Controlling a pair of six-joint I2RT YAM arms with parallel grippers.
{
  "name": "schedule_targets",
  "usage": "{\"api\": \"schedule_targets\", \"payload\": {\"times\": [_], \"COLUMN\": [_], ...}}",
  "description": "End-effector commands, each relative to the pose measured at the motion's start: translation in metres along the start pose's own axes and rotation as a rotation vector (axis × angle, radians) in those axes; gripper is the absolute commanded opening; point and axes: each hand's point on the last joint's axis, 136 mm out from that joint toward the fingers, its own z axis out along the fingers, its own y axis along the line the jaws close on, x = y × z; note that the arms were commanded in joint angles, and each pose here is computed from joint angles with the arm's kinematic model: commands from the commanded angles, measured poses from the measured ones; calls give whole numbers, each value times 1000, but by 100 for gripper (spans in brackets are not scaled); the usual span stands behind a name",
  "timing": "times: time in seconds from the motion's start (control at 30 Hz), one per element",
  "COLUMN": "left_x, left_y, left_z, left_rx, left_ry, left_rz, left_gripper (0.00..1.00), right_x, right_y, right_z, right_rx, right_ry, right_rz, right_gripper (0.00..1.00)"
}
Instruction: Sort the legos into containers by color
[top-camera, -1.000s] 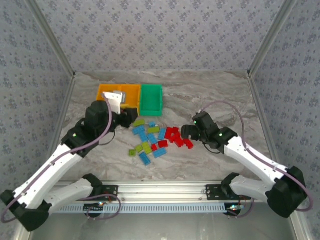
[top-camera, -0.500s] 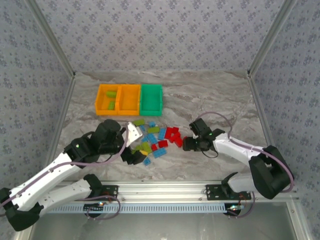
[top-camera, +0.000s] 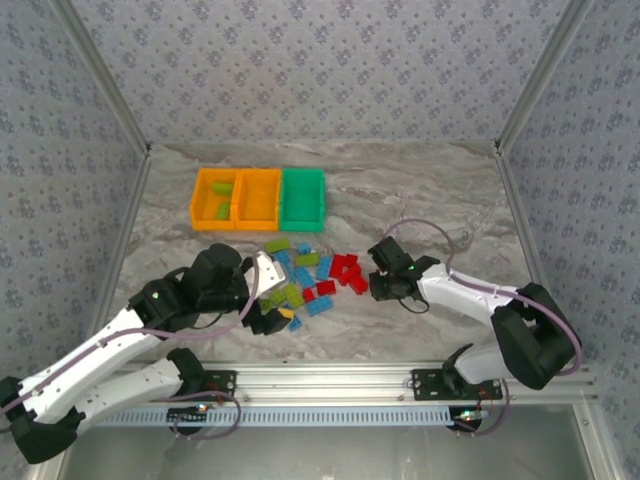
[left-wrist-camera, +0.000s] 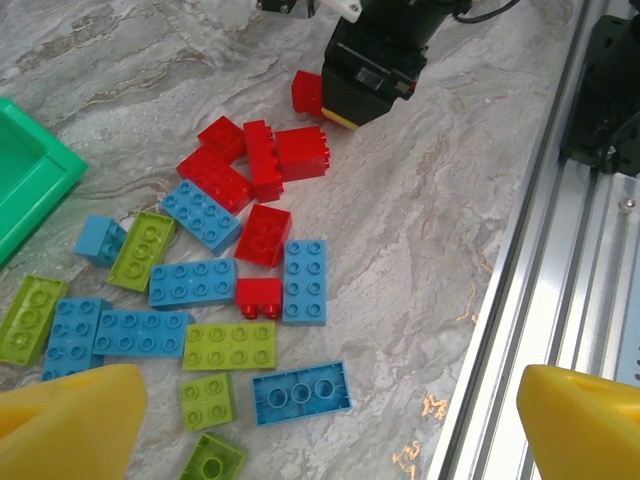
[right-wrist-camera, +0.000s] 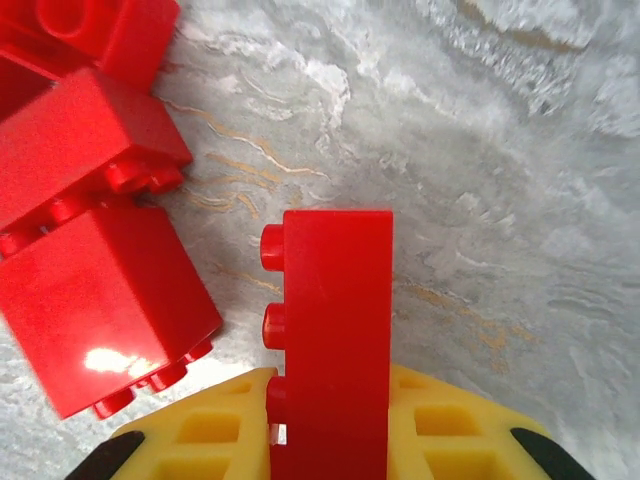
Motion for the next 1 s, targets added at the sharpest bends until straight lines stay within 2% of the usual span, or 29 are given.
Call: {"api": "schedule_targets", "payload": {"times": [0.0, 0.1, 0.2, 0.27, 0.37, 0.53, 0.67, 0.83, 0.97], "left_x": [-6, -12, -17, -16, -14, -11, -8, -3, 2], "left_y": [10, 26, 44, 53, 62, 69, 73, 79, 87], "left_z": [-8, -21, -37, -45, -50, -48, -46, -44, -45], "left_rx": [-74, -182, -288, -333, -362, -361, -377, -406, -450], "left_ry": [-43, -102, -177, -211, -221, -197, -181, -160, -129], "left_rz": [13, 5, -32, -51, -77, -109, -120, -130, -148], "left_gripper": [96, 99, 99, 99, 99, 99, 99, 99, 99], "right_x": [-31, -66, -105, -134, -178, -238, -266, -271, -268], "right_y": [8, 45, 95, 124, 154, 173, 179, 177, 171], "right_z": [-42, -82, -107, -111, -106, -54, -13, 29, 36], "right_rx": [71, -3, -190, -273, -283, -212, -161, -157, -179], "right_ry": [-134, -279, -383, -428, -464, -453, -428, -364, -326], "right_rz": [-46, -102, -106, -114, -151, -153, -151, -119, -91], "right_gripper": [21, 21, 21, 22, 22, 21, 22, 31, 39]}}
